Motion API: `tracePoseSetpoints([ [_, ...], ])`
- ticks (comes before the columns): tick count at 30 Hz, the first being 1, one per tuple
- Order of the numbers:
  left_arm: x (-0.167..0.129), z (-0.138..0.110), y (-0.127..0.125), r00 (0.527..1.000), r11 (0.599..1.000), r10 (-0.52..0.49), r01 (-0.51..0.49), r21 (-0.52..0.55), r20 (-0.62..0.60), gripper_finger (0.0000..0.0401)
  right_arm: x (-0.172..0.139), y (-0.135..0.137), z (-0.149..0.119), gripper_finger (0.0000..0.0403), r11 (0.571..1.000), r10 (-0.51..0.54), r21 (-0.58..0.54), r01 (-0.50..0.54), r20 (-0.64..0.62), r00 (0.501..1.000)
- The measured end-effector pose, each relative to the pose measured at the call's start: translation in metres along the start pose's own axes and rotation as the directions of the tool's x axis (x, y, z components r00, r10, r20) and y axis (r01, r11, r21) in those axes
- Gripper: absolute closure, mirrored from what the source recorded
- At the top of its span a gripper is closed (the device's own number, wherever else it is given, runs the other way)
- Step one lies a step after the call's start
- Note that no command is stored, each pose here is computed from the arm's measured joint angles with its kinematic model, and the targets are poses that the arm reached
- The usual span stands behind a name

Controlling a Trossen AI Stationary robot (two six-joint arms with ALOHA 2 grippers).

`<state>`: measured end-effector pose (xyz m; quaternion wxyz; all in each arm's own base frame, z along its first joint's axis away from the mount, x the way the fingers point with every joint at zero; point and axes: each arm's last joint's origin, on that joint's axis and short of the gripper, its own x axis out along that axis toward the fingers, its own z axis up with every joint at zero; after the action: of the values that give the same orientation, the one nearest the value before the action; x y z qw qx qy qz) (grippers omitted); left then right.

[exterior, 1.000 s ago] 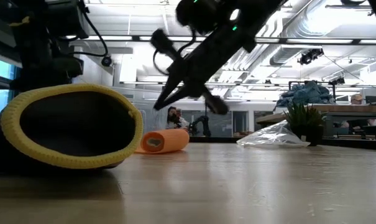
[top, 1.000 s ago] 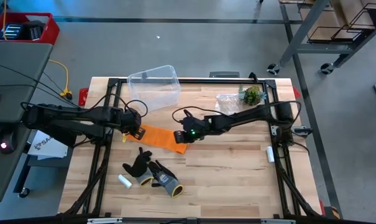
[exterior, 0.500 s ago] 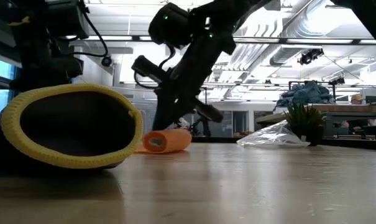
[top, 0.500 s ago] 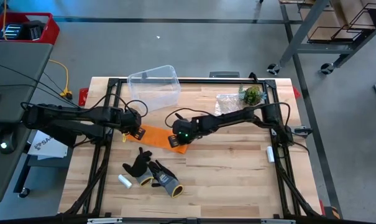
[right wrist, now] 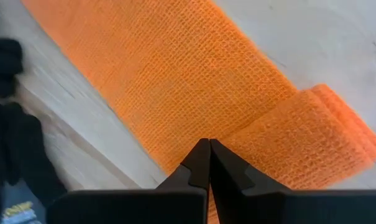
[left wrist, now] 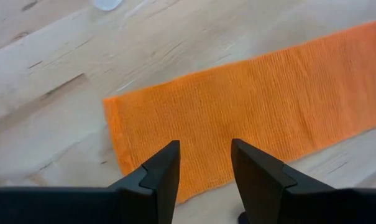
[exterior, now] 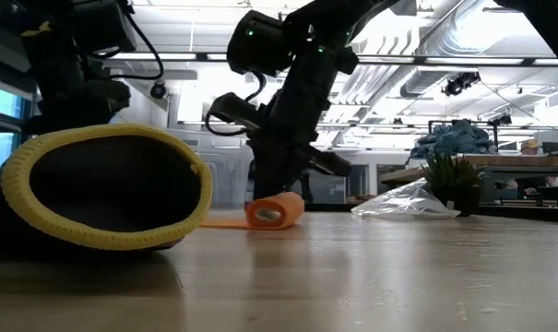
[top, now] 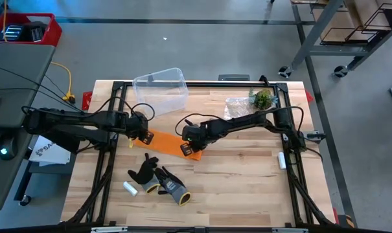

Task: Roll bandage
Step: Roll the orange bandage

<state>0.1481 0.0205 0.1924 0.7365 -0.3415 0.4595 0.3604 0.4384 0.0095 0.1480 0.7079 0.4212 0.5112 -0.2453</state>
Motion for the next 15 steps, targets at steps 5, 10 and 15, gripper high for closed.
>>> tracePoseSetpoints([
  [5, 0.0, 0.001, -0.005, 0.998, 0.994, -0.061, 0.061, -0.096, 0.007, 0.026, 0.0, -0.001, -0.006, 0.0403, 0.996, -0.016, -0.086, 0.012, -0.046, 0.999],
  [10, 0.0, -0.001, -0.015, 0.993, 0.99, -0.115, 0.116, -0.084, 0.016, 0.0261, 0.0, -0.002, -0.019, 0.0403, 0.98, -0.078, -0.19, 0.057, -0.103, 0.992],
  [15, 0.006, -0.005, -0.025, 0.992, 0.986, -0.124, 0.124, -0.109, 0.012, 0.0261, 0.0, -0.002, -0.033, 0.0403, 0.962, -0.128, -0.261, 0.084, -0.155, 0.98],
])
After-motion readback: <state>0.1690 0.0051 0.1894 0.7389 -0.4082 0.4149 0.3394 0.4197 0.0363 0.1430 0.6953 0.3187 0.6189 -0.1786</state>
